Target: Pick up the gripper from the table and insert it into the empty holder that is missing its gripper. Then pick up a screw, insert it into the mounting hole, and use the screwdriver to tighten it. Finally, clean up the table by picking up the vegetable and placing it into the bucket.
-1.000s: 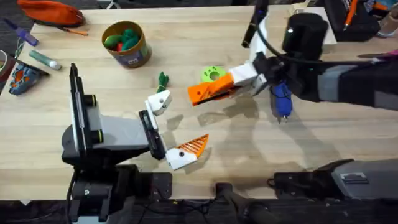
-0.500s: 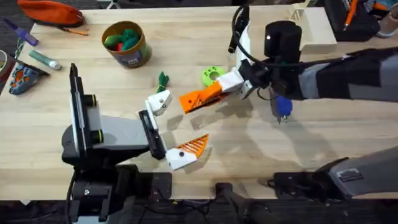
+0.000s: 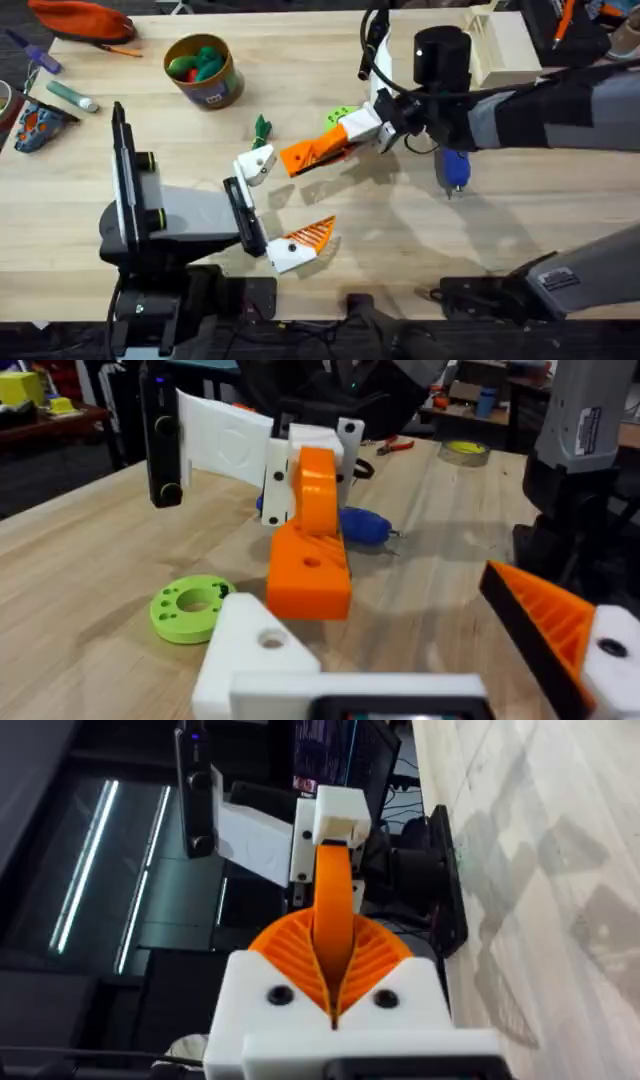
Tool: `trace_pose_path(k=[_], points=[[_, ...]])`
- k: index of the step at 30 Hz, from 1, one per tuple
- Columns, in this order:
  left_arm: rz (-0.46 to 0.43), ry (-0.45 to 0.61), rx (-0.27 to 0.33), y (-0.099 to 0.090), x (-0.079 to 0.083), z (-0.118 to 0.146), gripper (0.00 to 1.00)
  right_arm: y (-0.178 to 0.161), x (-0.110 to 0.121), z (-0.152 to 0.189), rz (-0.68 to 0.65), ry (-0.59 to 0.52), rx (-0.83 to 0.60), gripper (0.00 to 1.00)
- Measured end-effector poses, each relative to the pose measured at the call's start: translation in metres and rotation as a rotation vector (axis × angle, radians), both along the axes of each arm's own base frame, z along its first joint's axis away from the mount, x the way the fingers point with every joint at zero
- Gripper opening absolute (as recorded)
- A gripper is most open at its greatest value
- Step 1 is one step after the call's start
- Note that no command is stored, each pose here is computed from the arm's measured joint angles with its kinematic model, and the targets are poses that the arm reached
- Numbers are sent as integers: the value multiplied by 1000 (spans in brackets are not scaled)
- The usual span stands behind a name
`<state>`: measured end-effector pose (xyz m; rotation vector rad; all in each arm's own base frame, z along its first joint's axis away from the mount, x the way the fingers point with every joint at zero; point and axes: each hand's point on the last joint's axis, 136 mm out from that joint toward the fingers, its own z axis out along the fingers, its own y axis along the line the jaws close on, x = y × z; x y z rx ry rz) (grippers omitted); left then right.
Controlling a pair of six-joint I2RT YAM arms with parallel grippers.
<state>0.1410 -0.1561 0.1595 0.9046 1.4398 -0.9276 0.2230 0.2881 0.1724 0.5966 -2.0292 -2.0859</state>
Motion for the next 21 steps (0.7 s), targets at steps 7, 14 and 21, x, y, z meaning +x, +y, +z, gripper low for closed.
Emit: trace_pose_path(k=[7,14,21], points=[[0,0,0,0,0,0,985,3,-4,0,14,-12,5,9],[0,0,0,0,0,0,985,4,-5,-1,14,-24,8,9],[0,0,0,0,0,0,985,7,-9,-6,18,20,-20,9]])
